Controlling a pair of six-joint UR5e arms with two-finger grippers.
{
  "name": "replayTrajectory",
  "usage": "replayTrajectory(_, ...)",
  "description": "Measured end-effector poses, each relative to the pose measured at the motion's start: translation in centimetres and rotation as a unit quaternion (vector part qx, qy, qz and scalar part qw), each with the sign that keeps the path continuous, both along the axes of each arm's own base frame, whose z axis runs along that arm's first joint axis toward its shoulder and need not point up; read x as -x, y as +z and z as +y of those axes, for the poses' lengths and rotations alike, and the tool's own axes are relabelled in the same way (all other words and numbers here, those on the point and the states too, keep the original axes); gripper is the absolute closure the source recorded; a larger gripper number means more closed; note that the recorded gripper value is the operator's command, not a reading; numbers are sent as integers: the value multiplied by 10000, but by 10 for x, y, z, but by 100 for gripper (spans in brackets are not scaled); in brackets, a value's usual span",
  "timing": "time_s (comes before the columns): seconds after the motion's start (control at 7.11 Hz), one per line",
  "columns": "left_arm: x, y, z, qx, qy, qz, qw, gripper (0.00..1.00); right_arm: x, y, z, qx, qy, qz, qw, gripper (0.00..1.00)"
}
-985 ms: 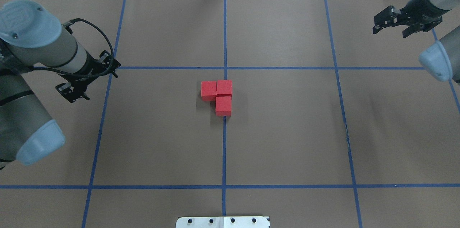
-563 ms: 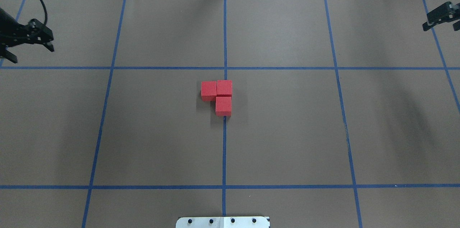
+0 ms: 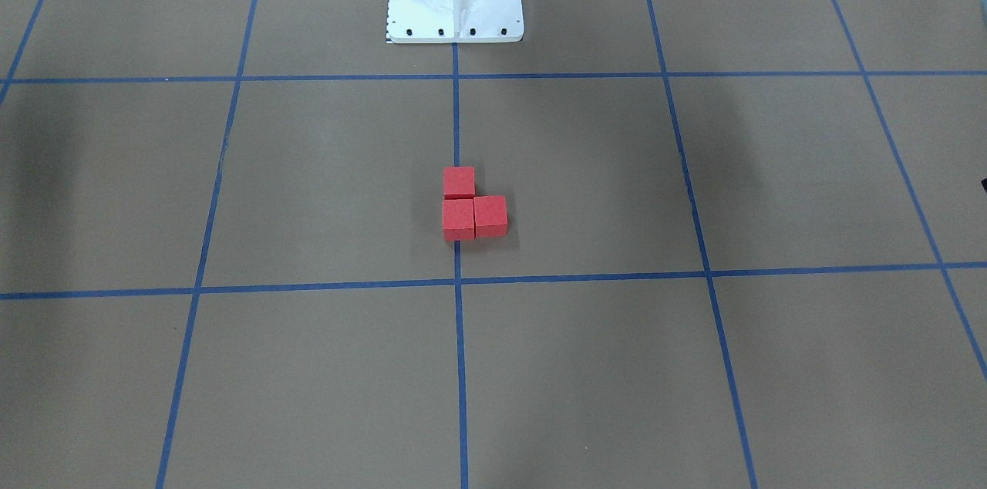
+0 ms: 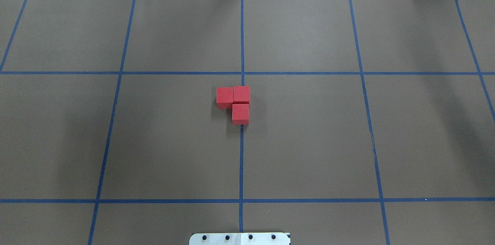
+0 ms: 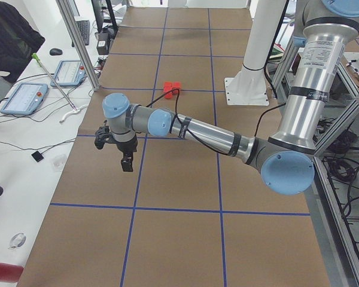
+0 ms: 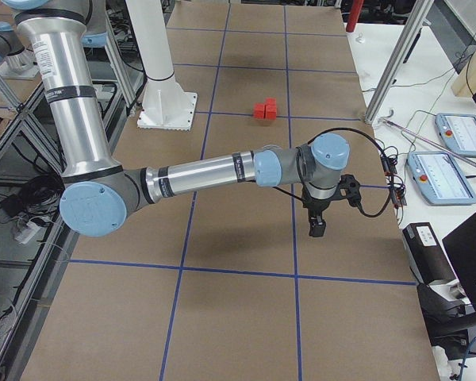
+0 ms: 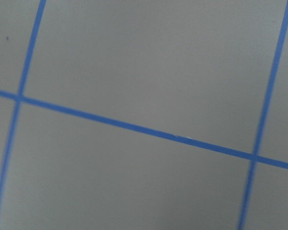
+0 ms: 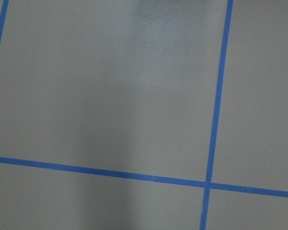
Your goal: Form red blocks into L shape at center
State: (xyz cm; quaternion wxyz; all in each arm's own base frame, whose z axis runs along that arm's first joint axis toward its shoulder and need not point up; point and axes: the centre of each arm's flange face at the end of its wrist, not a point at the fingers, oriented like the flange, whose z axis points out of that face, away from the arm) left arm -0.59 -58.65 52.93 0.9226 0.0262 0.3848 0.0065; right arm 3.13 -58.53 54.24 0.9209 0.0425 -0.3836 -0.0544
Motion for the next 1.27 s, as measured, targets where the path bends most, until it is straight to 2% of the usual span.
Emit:
replayTrajectory(0.28,16,13,-1,-89,71,178,9998,0,-1,6,11,104,-145,-156,9997,0)
replayTrajectory(0.7,18,19,5,-64,74,214,9997,0,-1,21,31,268,-107,-151,9995,1)
replayTrajectory(1.13,16,17,10,-101,96,199,9997,0,0,17,29,196,-114,-164,9996,0)
replayTrajectory(1.27,15,17,10,-113,110,195,9997,0,2,16,28,91,-130,-176,9997,0)
